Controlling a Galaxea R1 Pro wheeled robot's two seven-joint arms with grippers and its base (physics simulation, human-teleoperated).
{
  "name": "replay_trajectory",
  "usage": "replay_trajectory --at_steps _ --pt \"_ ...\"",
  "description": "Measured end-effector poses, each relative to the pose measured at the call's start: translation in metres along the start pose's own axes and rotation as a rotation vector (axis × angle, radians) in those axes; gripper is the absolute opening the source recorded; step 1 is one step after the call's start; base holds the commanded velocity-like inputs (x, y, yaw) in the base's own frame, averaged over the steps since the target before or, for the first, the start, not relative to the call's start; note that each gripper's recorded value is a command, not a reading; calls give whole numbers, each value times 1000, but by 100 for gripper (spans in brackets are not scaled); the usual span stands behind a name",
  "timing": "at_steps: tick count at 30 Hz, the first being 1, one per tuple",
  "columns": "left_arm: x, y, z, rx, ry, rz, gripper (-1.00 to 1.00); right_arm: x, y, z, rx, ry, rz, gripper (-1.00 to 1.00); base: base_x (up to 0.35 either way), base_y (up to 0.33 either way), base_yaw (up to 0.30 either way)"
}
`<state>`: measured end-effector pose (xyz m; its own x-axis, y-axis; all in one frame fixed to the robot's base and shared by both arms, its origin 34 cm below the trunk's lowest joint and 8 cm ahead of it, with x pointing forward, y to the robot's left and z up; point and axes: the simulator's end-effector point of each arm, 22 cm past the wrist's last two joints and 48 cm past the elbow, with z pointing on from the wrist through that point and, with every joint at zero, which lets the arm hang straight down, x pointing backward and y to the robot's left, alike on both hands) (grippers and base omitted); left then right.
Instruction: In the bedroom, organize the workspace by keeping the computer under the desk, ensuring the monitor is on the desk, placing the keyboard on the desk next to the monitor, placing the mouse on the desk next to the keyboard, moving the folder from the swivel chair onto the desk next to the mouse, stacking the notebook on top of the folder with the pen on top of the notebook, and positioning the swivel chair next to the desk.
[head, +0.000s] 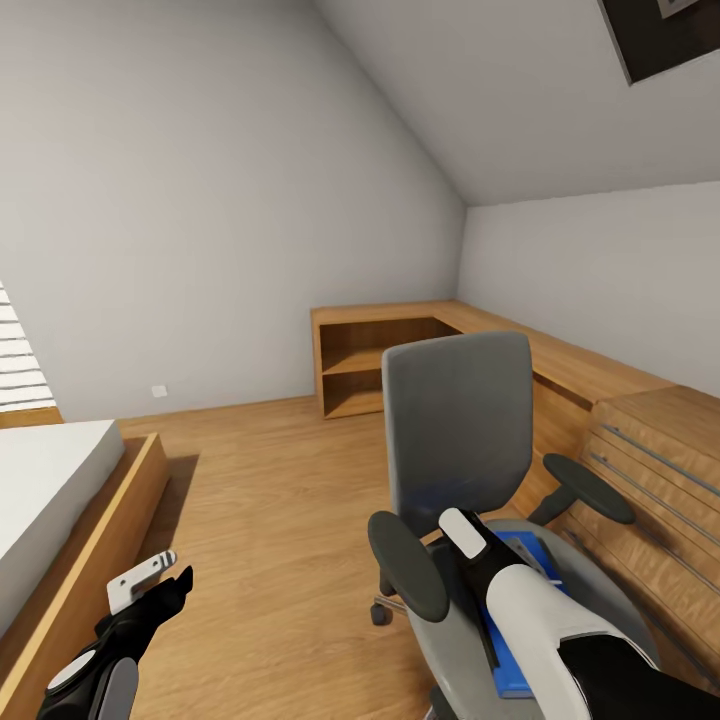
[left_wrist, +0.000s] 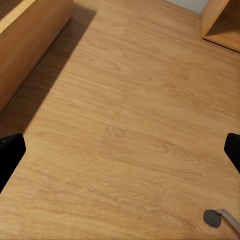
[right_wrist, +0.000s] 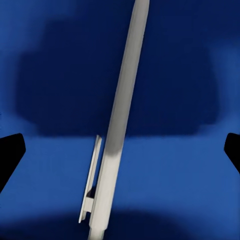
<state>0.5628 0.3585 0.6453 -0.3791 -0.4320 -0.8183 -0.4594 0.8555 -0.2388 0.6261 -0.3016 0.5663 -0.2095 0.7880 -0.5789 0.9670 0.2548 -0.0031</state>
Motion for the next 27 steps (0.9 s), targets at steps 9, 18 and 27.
replay_trajectory --at_steps 9,18,27 --pt "0 0 0 0 0 0 100 0 0 -1 -1 -4 3 100 0 0 0" --pt "0 0 0 0 0 0 100 0 0 -1 1 -5 4 100 0 0 0" --pt "0 0 0 0 0 0 100 0 -1 -1 5 -8 5 100 0 0 0"
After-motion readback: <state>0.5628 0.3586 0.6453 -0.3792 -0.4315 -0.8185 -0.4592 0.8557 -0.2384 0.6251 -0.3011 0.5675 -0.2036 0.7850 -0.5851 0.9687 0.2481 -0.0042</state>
